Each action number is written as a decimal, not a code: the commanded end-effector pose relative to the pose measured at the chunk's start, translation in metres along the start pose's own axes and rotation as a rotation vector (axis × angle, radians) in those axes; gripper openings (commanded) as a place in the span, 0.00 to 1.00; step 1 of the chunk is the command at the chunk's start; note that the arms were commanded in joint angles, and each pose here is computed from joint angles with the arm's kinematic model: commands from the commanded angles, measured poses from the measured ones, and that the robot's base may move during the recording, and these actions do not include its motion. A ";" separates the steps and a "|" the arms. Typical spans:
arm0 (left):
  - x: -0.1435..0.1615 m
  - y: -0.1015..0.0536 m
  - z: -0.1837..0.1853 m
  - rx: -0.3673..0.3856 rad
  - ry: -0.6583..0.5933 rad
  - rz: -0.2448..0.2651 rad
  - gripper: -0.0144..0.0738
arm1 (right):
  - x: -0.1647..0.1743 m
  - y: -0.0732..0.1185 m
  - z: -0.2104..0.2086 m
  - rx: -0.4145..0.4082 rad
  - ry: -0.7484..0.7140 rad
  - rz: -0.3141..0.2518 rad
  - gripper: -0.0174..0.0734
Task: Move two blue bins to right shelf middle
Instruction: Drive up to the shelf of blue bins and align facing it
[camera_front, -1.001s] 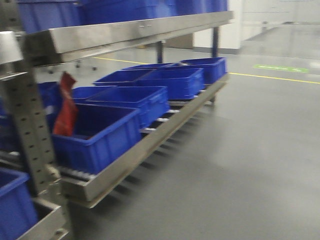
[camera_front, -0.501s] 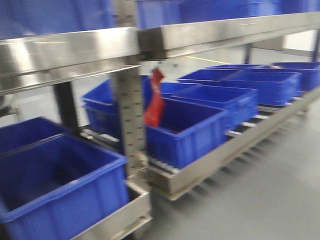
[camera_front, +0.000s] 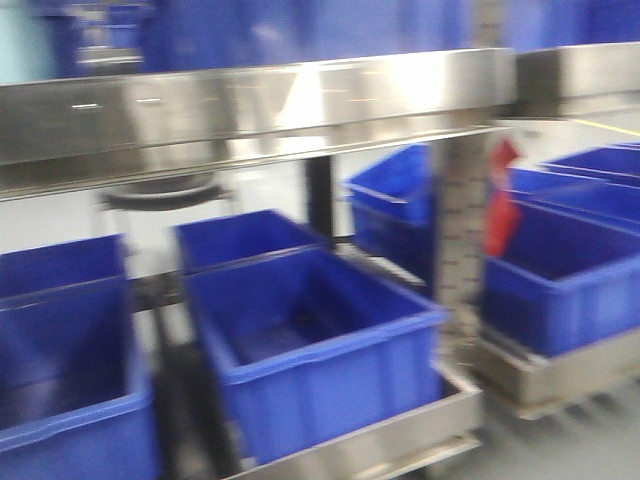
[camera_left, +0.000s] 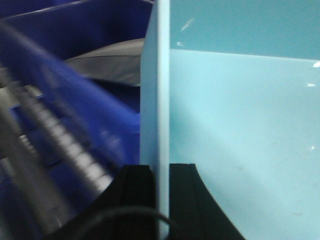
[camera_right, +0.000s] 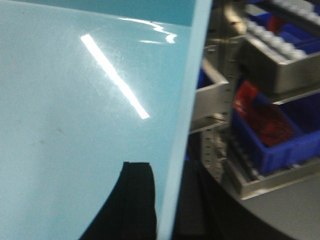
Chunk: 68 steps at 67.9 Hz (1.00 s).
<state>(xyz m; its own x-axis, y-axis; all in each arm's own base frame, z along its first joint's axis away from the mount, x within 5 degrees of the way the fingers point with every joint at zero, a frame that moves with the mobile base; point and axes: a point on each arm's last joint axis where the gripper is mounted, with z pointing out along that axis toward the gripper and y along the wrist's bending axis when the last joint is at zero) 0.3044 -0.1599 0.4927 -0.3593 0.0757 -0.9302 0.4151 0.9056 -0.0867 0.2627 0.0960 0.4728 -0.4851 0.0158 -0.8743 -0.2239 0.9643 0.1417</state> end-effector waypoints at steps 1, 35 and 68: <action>-0.010 -0.004 -0.007 0.032 -0.082 -0.024 0.04 | -0.006 0.004 -0.007 -0.037 -0.058 -0.007 0.02; -0.010 -0.004 -0.007 0.032 -0.082 -0.024 0.04 | -0.006 0.004 -0.007 -0.037 -0.058 -0.007 0.02; -0.010 -0.004 -0.007 0.032 -0.082 -0.024 0.04 | -0.006 0.004 -0.007 -0.037 -0.058 -0.007 0.02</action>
<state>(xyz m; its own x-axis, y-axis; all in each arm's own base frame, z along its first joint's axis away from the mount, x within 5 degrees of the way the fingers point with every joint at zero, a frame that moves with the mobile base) 0.3043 -0.1600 0.4927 -0.3600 0.0744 -0.9300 0.4158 0.9051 -0.0885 0.2627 0.0960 0.4728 -0.4851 0.0158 -0.8743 -0.2239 0.9643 0.1417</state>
